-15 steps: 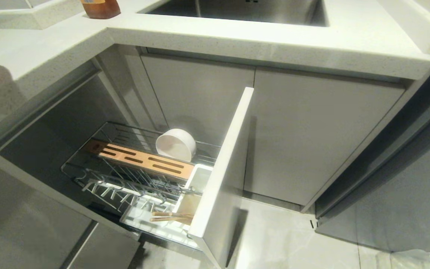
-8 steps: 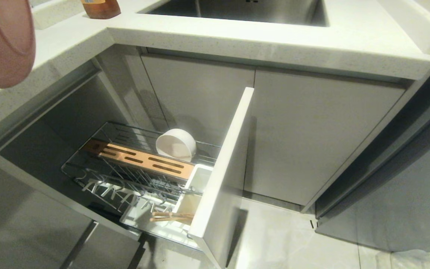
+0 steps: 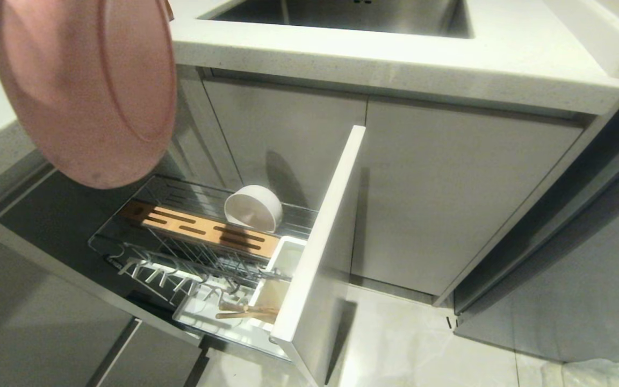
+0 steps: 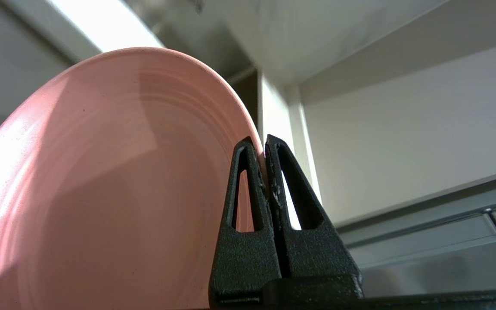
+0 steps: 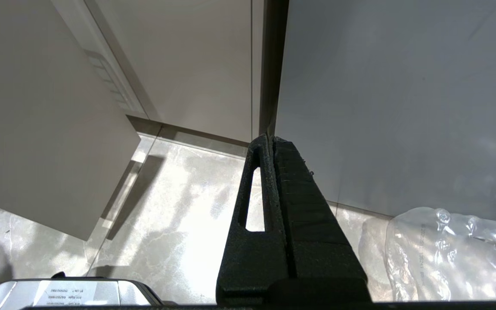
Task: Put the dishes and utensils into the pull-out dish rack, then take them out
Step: Pick up the plate and place it in the cupboard
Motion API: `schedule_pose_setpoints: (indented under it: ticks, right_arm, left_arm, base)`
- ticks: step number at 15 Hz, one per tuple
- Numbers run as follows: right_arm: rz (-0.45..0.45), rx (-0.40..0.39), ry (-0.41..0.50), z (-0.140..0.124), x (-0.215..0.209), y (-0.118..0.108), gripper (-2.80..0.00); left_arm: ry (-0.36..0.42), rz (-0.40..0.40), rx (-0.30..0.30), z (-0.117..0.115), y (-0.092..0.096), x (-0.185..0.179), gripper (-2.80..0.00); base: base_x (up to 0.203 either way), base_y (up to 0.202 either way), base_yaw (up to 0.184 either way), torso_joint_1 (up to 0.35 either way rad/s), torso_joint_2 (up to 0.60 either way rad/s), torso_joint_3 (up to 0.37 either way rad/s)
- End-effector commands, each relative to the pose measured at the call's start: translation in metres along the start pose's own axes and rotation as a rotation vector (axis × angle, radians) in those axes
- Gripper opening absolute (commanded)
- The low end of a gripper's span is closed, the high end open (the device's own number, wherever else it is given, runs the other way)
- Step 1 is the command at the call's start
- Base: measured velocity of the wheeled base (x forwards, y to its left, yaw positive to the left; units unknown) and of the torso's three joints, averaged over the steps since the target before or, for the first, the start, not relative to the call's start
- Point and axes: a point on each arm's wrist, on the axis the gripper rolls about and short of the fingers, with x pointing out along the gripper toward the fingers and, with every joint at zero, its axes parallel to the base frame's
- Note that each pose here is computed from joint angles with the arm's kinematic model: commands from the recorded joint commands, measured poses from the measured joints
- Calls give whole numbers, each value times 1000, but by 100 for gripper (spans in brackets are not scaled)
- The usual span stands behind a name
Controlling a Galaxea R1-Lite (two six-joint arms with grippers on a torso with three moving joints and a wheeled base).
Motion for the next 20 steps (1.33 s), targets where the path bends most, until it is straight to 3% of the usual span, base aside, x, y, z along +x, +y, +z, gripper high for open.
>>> schedule_pose_setpoints:
  ticks: [1, 5, 10, 14, 17, 20]
  right_arm:
    - [0, 0, 0, 0, 0, 0, -280]
    - [0, 0, 1, 0, 0, 0, -280]
    - [0, 0, 1, 0, 0, 0, -280]
    - [0, 0, 0, 0, 0, 0, -280]
    - [0, 0, 1, 0, 0, 0, -280]
    - [0, 0, 0, 0, 0, 0, -280]
  left_arm:
    - [46, 72, -25, -37, 3, 18, -280]
    - [-6, 232, 17, -60, 35, 44, -280]
    - [-127, 423, 0, -76, 65, 73, -280]
    - [-163, 503, -41, -96, 83, 82, -280]
    - [-230, 591, -38, -114, 98, 91, -280]
    - [-311, 601, -74, -121, 108, 98, -280]
  base:
    - [0, 0, 0, 0, 0, 0]
    - [0, 0, 0, 0, 0, 0]
    - [0, 0, 0, 0, 0, 0]
    - [0, 0, 0, 0, 0, 0]
    - [0, 0, 0, 0, 0, 0]
    - [0, 0, 0, 0, 0, 0]
